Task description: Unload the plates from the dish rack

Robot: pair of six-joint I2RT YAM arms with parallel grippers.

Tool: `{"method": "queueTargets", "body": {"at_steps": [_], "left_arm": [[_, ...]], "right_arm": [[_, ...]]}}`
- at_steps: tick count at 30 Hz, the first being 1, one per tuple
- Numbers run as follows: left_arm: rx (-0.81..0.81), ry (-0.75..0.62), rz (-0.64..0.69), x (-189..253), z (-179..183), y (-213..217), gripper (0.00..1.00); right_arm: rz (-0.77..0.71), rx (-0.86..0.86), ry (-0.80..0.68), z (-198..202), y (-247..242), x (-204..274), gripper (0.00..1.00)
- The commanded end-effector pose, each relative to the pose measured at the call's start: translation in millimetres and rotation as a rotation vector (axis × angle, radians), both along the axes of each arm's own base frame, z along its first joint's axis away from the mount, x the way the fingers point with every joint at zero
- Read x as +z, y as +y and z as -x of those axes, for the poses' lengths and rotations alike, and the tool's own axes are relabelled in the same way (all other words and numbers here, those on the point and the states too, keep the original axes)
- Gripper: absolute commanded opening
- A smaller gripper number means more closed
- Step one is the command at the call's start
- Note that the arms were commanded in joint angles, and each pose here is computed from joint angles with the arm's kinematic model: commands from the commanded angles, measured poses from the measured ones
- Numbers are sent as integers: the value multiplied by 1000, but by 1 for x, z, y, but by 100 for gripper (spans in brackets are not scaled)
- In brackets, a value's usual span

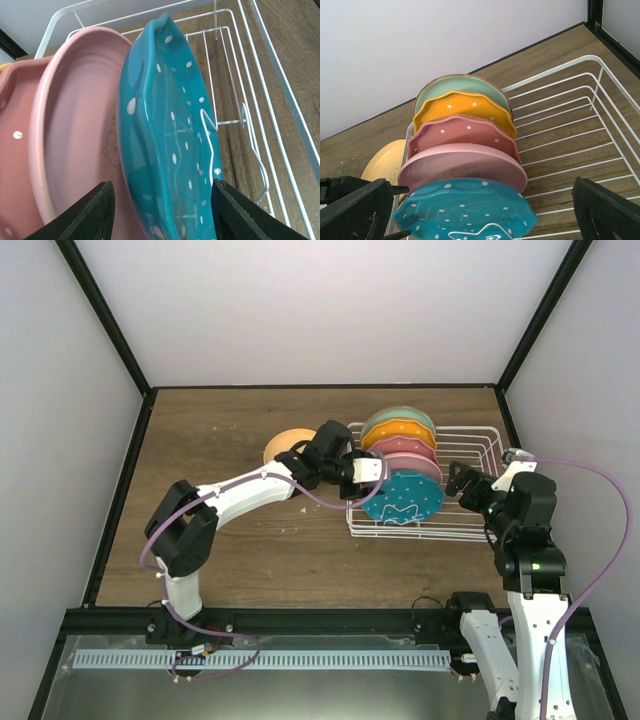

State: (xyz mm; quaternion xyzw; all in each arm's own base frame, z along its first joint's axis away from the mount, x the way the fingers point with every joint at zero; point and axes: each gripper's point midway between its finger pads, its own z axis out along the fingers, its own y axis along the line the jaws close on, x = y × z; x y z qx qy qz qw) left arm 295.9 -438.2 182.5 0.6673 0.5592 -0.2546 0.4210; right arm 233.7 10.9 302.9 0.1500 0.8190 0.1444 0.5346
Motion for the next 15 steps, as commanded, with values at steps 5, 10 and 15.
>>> {"method": "queueTargets", "body": {"at_steps": [5, 10, 15], "left_arm": [[21, 19, -11, -7, -5, -10, 52], [31, 36, -16, -10, -8, -14, 41], [30, 43, -22, -13, -7, -16, 29]], "right_arm": [[26, 1, 11, 1, -1, -5, 100], [26, 5, 14, 1, 0, -6, 100], [27, 10, 15, 0, 0, -7, 100]]}}
